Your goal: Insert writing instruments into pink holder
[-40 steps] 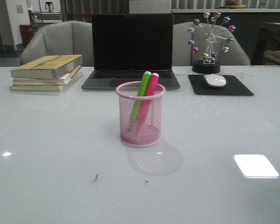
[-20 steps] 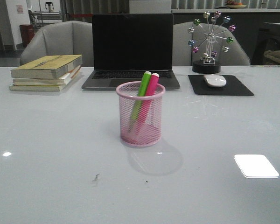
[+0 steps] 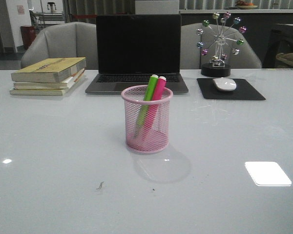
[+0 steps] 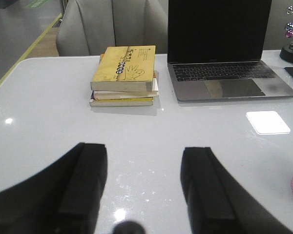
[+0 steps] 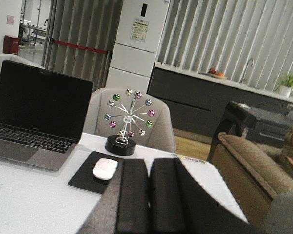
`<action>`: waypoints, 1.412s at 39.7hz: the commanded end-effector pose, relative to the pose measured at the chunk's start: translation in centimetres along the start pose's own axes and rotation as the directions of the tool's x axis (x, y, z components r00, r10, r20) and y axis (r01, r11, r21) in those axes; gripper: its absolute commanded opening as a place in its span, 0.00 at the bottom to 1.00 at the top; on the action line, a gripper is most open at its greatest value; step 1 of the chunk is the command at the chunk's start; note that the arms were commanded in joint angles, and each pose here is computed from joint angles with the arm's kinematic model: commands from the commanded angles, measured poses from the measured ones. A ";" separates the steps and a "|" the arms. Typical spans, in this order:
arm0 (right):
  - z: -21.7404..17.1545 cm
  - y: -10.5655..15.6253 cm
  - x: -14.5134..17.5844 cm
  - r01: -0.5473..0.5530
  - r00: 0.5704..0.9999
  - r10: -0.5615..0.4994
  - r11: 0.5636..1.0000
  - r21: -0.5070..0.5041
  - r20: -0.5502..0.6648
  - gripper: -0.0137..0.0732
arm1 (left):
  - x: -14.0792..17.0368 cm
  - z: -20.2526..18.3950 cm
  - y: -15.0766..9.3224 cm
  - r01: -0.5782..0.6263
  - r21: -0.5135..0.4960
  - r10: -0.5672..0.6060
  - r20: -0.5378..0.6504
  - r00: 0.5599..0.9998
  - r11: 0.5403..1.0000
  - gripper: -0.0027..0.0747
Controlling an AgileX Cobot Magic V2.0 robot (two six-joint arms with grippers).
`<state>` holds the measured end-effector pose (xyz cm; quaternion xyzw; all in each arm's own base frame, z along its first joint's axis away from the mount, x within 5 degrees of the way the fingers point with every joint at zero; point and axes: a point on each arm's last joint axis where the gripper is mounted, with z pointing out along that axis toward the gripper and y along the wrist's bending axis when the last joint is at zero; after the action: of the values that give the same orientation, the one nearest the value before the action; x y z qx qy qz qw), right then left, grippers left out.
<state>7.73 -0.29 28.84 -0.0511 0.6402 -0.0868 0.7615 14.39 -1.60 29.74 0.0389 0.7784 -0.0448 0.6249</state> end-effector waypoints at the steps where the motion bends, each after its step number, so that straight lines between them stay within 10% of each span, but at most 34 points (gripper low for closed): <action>1: -0.6 -0.2 -0.4 0.065 0.991 -0.069 0.997 0.040 0.111 0.22 | -1.8 -0.3 0.2 0.005 -0.026 -0.002 0.108 0.994 1.000 0.56; 19: -3.1 1.2 7.4 -0.139 0.989 0.140 0.990 0.013 -0.052 0.22 | -1.7 -0.3 0.2 0.007 -0.023 -0.004 0.101 0.995 1.000 0.56; 56: -3.5 1.7 7.8 -0.225 0.969 0.222 0.974 -0.023 -0.105 0.22 | -1.7 -0.3 0.2 0.007 -0.023 -0.004 0.101 0.995 1.000 0.56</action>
<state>5.69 0.24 19.76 0.0003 0.7060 0.0170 0.7080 14.39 -1.60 29.74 0.0389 0.7784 -0.0448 0.6249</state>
